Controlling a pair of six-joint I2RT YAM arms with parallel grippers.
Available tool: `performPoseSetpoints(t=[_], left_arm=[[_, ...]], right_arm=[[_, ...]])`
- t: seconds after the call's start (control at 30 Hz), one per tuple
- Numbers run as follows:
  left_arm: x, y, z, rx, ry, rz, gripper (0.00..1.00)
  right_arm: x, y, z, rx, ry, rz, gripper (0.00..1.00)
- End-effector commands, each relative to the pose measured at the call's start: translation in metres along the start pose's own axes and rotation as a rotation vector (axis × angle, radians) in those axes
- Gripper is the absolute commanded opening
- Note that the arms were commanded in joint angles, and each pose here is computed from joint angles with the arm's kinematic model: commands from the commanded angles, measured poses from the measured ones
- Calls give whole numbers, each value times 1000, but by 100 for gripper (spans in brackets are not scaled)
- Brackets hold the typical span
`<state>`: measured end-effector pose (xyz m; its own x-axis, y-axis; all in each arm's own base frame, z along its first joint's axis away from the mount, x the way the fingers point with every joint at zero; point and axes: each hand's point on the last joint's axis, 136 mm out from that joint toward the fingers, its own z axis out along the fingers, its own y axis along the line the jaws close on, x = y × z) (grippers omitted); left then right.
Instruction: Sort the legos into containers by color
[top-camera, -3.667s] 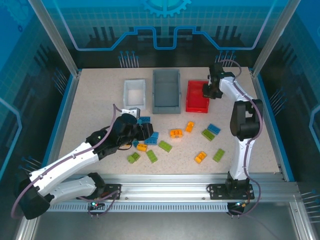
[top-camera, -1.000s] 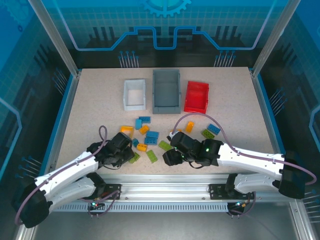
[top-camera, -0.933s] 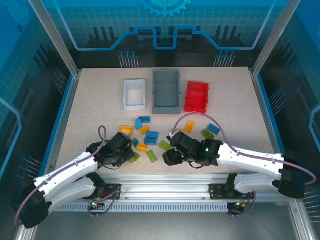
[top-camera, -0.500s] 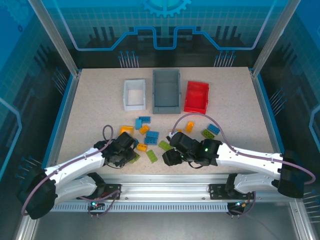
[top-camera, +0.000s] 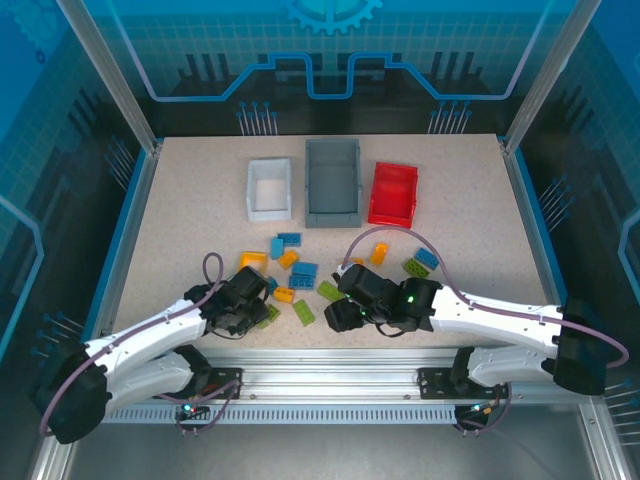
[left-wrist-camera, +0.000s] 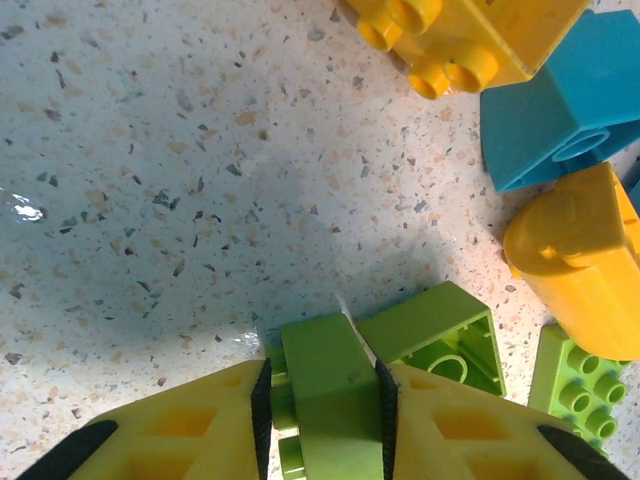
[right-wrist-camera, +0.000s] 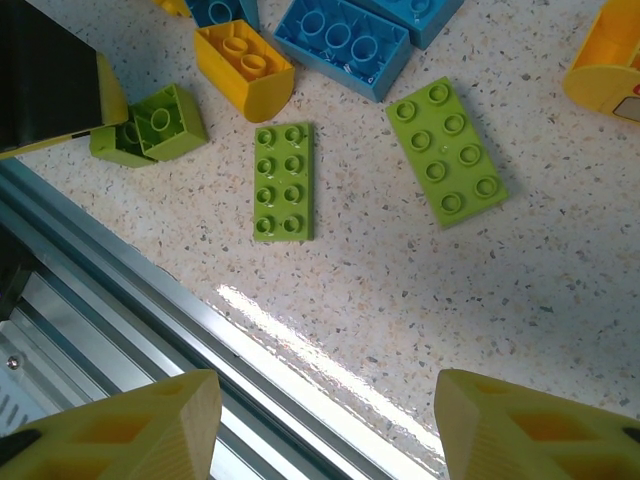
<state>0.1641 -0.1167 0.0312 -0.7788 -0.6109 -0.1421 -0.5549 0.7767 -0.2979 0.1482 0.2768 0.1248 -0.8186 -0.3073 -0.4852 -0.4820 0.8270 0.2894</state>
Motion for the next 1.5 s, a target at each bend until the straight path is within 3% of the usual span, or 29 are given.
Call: performPoseSetpoints(t=[0.0, 0.13, 0.2, 0.3, 0.6, 0.7, 0.9, 1.07, 1.23, 1.33, 1.47], left_arm=[[8, 19, 10, -81, 33, 18, 35], [9, 18, 15, -94, 42, 30, 35], [7, 15, 13, -85, 31, 36, 29], [0, 13, 4, -81, -4, 51, 22], [-30, -11, -34, -43, -107, 122, 19], [-56, -34, -56, -1, -150, 151, 19], [-135, -103, -75, 76, -222, 238, 19], [-209, -155, -48, 44, -278, 319, 19], [-276, -188, 0, 1, -262, 314, 19], [-299, -194, 31, -38, -234, 317, 19], [-305, -195, 60, -61, -190, 327, 20]], right_arm=[[-9, 10, -4, -16, -28, 2, 60], [-10, 11, -4, -17, -33, 1, 60], [-13, 11, -5, -18, -40, 4, 60], [-13, 12, -4, -19, -43, 6, 60], [-19, 11, -6, -8, -71, 4, 60], [-35, 16, -14, -31, -150, 6, 60], [-96, 19, -54, -83, -505, 52, 64], [-136, -3, -66, -51, -666, 110, 65], [-154, -16, -70, -23, -668, 124, 66], [-152, -20, -66, -15, -646, 132, 66], [-142, -31, -60, 8, -618, 163, 66]])
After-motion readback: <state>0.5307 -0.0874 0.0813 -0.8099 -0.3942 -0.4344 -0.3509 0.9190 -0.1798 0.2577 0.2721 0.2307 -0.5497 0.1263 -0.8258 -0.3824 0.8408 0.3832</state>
